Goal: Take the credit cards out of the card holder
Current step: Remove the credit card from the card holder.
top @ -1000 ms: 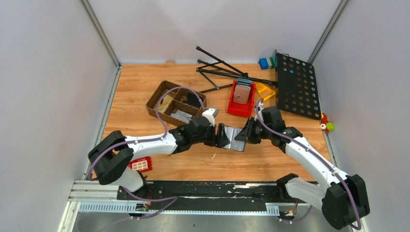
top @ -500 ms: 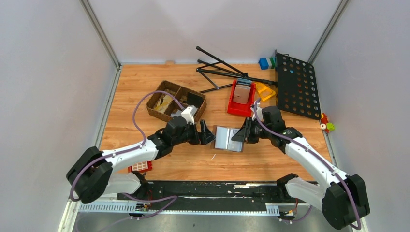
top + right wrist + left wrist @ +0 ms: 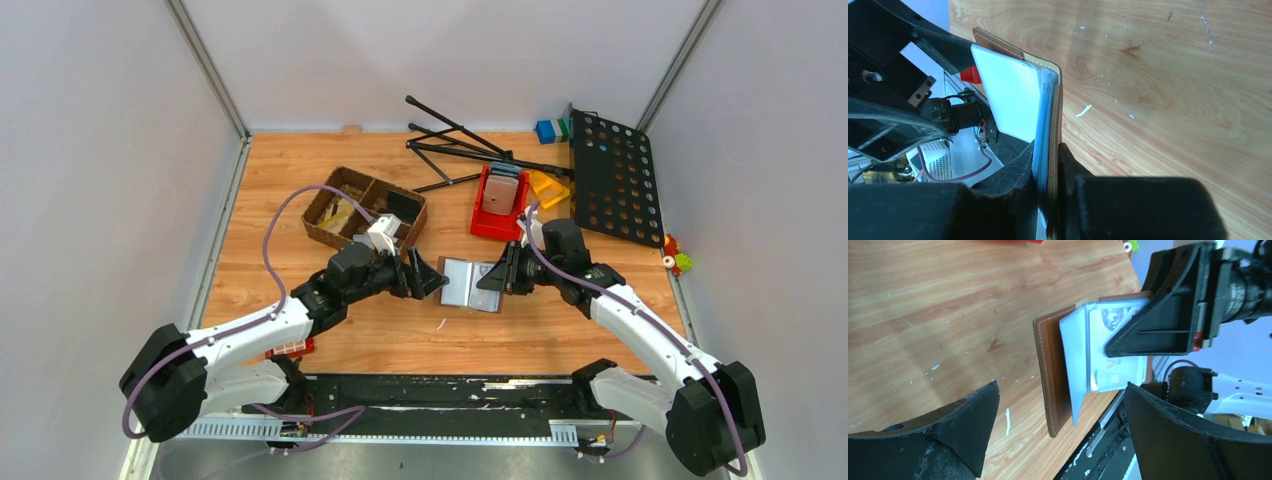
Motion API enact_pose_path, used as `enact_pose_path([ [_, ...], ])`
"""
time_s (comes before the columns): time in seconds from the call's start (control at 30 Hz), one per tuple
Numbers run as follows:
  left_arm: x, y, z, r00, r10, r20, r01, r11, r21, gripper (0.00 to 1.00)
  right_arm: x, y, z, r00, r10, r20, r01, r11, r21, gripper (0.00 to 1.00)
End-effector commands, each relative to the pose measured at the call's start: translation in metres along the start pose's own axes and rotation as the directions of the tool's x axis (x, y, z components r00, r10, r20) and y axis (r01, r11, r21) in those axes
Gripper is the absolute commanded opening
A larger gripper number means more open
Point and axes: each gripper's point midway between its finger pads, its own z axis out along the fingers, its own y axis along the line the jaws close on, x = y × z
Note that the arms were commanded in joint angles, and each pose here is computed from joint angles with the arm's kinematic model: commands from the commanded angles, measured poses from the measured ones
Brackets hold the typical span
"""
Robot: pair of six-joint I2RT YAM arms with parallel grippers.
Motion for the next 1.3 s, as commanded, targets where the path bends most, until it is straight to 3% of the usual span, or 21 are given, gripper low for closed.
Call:
enact_pose_path([
  [0.0,0.007,-0.013,0.013,0.999,0.05,-0.021,-0.049,0.999,0.022,1.0,-0.012,0.011,-0.002,0.998,-0.049,0.048,0.051,0.998,-0.034,0.06],
  [0.17,0.012,-0.013,0.029,0.987,0.143,-0.07,-0.15,0.983,-0.109,1.0,-0.012,0.011,-0.001,0.997,-0.053,0.048,0.054,0.998,-0.031,0.08],
  [0.43,0.03,0.01,0.052,0.981,0.111,-0.157,-0.141,0.97,-0.196,1.0,-0.01,0.018,-0.004,0.997,-0.061,0.04,0.063,0.996,-0.065,0.1],
  [0.6,0.038,0.011,0.049,0.985,-0.029,-0.171,0.019,0.998,-0.06,0.93,-0.01,0.029,-0.009,0.996,-0.076,0.047,0.081,0.99,-0.115,0.1],
  [0.7,0.036,0.005,0.044,0.989,-0.042,-0.142,0.046,0.999,0.027,0.87,-0.009,0.033,-0.007,0.996,-0.07,0.049,0.077,0.986,-0.148,0.11],
  [0.8,0.035,-0.005,0.038,0.991,-0.029,-0.131,0.041,0.995,0.094,0.74,-0.006,0.038,-0.005,0.998,-0.062,0.031,0.067,0.979,-0.191,0.11],
  [0.97,0.02,-0.018,0.023,0.998,-0.031,-0.062,0.041,0.985,0.17,0.38,-0.004,0.039,-0.003,0.998,-0.057,0.023,0.06,0.975,-0.216,0.16],
  [1.07,0.014,-0.024,0.016,0.999,-0.032,-0.027,0.037,0.98,0.197,0.23,-0.004,0.039,-0.004,0.998,-0.055,0.033,0.061,0.973,-0.221,0.19],
  [1.27,0.007,-0.034,0.007,0.999,-0.046,-0.009,0.047,0.972,0.231,0.09,-0.005,0.04,-0.001,0.998,-0.052,0.036,0.059,0.971,-0.232,0.22],
])
